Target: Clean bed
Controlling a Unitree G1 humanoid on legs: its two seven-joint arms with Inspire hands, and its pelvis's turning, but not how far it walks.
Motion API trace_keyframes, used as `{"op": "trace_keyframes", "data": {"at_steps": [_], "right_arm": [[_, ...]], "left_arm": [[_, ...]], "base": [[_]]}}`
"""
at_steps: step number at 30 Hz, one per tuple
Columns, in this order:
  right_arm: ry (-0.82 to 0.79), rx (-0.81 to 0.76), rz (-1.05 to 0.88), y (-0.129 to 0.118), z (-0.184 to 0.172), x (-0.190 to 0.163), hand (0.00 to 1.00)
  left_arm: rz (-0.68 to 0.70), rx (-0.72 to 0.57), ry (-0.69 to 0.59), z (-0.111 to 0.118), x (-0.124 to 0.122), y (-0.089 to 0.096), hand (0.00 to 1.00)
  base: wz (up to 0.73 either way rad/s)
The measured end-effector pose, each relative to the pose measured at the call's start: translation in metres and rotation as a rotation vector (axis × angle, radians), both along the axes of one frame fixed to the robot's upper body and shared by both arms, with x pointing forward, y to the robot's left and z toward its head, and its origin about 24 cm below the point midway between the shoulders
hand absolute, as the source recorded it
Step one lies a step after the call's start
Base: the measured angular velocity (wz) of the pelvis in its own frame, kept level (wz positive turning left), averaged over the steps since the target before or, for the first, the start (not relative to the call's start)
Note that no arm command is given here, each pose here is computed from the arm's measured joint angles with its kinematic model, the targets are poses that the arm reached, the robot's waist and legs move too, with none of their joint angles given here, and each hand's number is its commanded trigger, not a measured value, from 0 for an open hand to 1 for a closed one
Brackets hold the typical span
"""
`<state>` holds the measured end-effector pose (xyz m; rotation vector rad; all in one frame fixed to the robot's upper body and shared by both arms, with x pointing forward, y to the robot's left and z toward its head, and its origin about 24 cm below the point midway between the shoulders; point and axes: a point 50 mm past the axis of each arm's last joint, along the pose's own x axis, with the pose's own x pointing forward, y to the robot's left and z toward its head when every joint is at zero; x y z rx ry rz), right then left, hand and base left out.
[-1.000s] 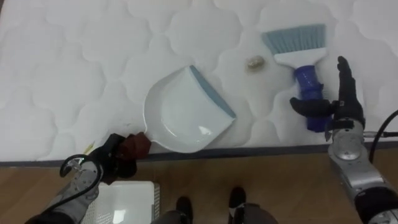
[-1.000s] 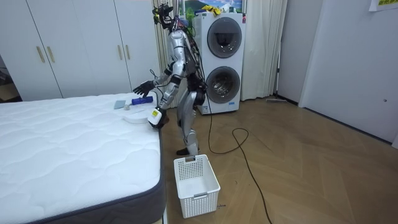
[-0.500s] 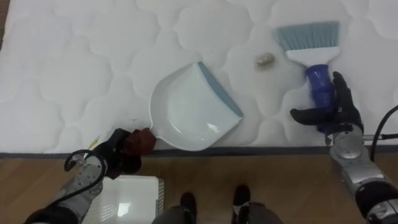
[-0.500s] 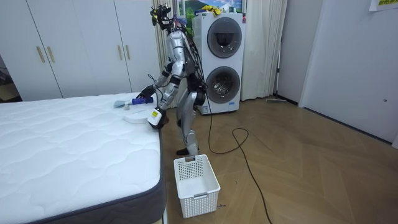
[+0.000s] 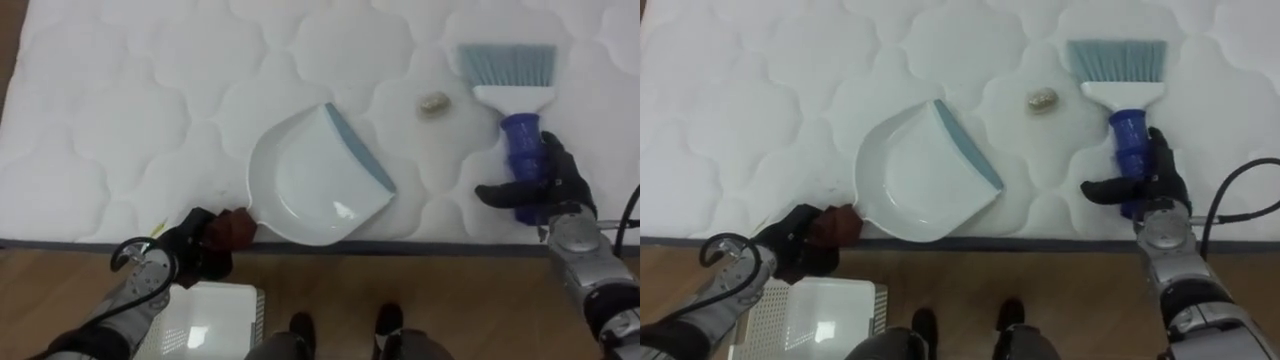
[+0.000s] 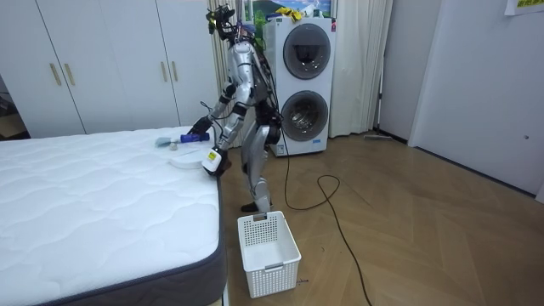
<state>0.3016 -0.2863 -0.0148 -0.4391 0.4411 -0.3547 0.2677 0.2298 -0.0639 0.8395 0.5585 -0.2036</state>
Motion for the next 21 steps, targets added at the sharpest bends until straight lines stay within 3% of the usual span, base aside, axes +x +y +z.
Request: {"op": "trace_keyframes", "data": {"at_steps": [2,3,4,5,6,21], "right_arm": [[0.005,-0.008,0.0,-0.001,0.001,0.0,0.06],[0.012,-0.035,0.011,-0.001,0.001,0.001,0.28],[0.016,-0.048,0.016,-0.002,0.002,0.001,0.67],[0.021,-0.076,0.021,-0.002,0.001,0.0,0.89],[0.022,-0.097,0.02,-0.002,0.002,0.0,1.0],[0.104,-0.32,-0.056,-0.022,0.013,0.002,1.0]], "left_arm": [[-0.001,0.001,-0.002,0.001,0.001,0.0,1.0],[-0.001,0.002,-0.005,0.002,0.002,-0.001,1.0],[-0.001,0.002,-0.006,0.002,0.002,-0.001,1.0],[0.0,0.002,-0.008,0.003,0.003,-0.002,1.0],[0.0,0.002,-0.01,0.004,0.004,-0.002,1.0],[0.01,0.014,0.011,0.002,0.004,-0.003,1.0]], "base": [[0.03],[0.04],[0.0],[0.0],[0.0],[0.0]]}}
